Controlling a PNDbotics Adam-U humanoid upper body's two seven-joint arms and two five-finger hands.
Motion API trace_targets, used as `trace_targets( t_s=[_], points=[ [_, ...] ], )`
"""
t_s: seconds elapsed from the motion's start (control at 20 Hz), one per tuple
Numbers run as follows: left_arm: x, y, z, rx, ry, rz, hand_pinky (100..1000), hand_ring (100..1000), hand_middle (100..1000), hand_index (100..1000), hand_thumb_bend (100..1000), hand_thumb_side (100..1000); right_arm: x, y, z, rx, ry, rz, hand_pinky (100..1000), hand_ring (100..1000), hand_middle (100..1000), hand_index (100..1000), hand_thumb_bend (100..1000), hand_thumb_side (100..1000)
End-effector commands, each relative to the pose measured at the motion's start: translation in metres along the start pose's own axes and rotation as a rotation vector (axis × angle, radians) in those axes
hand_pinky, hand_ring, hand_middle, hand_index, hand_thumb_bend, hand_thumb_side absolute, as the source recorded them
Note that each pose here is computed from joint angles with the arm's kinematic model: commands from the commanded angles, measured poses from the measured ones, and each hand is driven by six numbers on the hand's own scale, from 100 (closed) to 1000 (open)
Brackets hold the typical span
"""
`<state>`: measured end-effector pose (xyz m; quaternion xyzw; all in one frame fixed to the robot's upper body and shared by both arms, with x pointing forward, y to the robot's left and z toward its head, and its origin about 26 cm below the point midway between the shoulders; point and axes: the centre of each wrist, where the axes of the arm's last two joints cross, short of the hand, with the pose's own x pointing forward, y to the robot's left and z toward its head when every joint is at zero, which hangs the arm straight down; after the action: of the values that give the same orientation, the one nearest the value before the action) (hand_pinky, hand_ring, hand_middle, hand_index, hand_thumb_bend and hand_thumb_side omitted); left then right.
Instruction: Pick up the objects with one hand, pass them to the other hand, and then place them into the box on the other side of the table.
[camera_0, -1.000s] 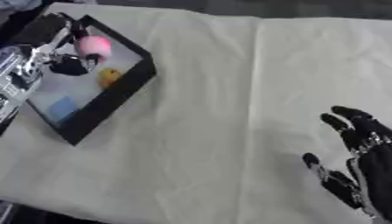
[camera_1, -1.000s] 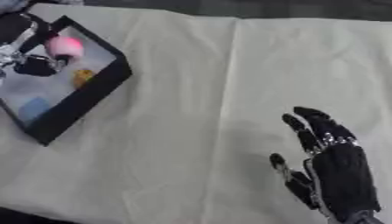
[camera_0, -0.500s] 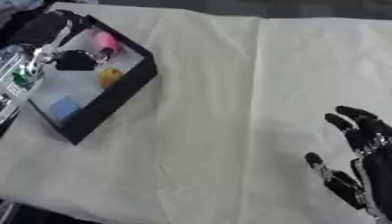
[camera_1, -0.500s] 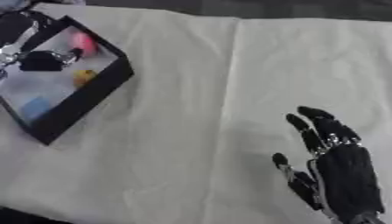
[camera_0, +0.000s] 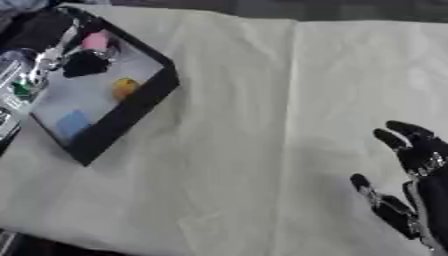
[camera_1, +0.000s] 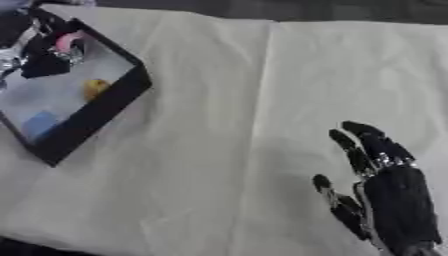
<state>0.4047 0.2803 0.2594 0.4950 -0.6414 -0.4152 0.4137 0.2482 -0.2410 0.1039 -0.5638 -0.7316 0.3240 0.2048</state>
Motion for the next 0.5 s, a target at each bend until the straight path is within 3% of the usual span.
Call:
trace_targets(
  t_s=[0.05, 0.1, 0.15, 0.25, 0.35, 0.5],
  points=[
    [-0.005, 0.033, 0.008, 0.089, -0.025, 0.022, 952, 711, 679, 796, 100, 608, -0.012, -0.009, -0.008, -0.139, 0.080, 0.079, 511, 762, 747, 759, 650, 100],
    [-0.005, 0.036, 0.011, 0.096, -0.035, 0.040, 996, 701, 673, 792, 100, 595, -0.015, -0.010, -0.010, -0.156, 0.093, 0.080, 513, 760, 745, 750, 515, 127],
    [-0.004, 0.037, 0.015, 0.099, -0.050, 0.061, 1000, 692, 652, 784, 100, 555, -0.019, -0.012, -0.013, -0.178, 0.108, 0.084, 508, 760, 746, 744, 457, 147],
    [0.001, 0.033, 0.023, 0.075, -0.094, 0.111, 1000, 675, 621, 761, 100, 538, -0.027, -0.015, -0.019, -0.221, 0.144, 0.085, 495, 757, 747, 735, 434, 151],
    [0.008, 0.029, 0.031, 0.056, -0.148, 0.172, 1000, 645, 598, 749, 100, 542, -0.032, -0.017, -0.021, -0.253, 0.182, 0.080, 474, 752, 734, 720, 464, 100],
    [0.019, 0.025, 0.043, 0.081, -0.218, 0.264, 1000, 635, 638, 762, 100, 586, -0.040, -0.019, -0.022, -0.270, 0.242, 0.065, 411, 718, 727, 679, 453, 100]
  ],
)
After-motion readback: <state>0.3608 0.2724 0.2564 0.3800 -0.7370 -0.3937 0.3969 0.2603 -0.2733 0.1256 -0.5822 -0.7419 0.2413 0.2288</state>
